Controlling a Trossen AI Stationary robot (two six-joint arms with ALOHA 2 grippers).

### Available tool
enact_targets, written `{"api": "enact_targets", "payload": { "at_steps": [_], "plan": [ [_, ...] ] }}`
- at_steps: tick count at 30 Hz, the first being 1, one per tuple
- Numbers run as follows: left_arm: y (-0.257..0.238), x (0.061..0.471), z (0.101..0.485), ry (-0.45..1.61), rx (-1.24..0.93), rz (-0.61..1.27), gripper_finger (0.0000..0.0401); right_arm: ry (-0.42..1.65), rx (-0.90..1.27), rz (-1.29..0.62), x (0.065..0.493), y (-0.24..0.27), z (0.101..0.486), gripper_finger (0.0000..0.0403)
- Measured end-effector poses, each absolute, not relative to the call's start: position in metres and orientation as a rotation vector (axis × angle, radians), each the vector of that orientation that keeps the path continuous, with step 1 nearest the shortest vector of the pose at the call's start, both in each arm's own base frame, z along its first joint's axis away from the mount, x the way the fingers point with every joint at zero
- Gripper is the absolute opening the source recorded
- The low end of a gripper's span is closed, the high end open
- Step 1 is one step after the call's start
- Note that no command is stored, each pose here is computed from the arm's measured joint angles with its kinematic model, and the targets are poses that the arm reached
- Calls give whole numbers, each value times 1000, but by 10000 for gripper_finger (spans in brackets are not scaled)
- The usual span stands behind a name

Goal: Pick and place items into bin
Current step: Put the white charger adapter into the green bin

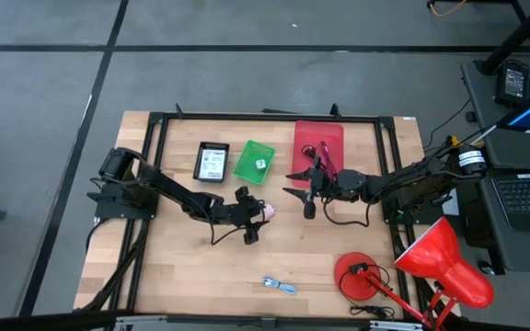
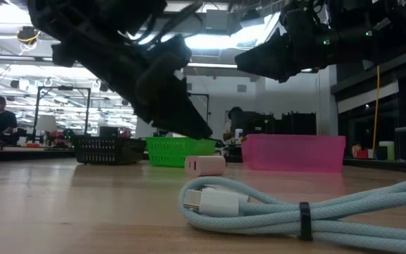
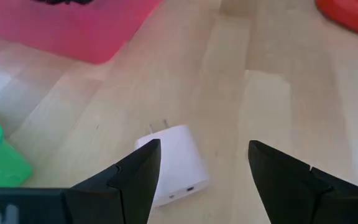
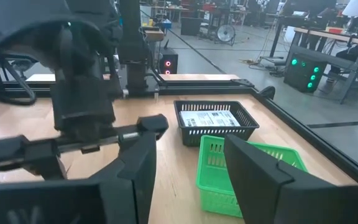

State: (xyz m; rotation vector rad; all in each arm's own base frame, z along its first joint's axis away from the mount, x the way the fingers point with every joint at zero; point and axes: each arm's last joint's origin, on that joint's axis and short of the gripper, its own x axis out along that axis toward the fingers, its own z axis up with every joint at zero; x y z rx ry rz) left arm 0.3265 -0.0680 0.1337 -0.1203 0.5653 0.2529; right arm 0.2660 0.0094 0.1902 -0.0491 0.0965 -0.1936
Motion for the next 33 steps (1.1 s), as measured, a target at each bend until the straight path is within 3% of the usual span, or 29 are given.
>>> {"api": "enact_targets", "payload": {
  "at_steps": [19, 33],
  "plan": [
    [-51, 332, 97, 664, -185, 322, 238, 93, -49, -194, 266, 9, 190, 169],
    [-50, 335, 96, 642, -53, 298, 236, 95, -50, -194, 266, 9, 190, 168]
  ]
}}
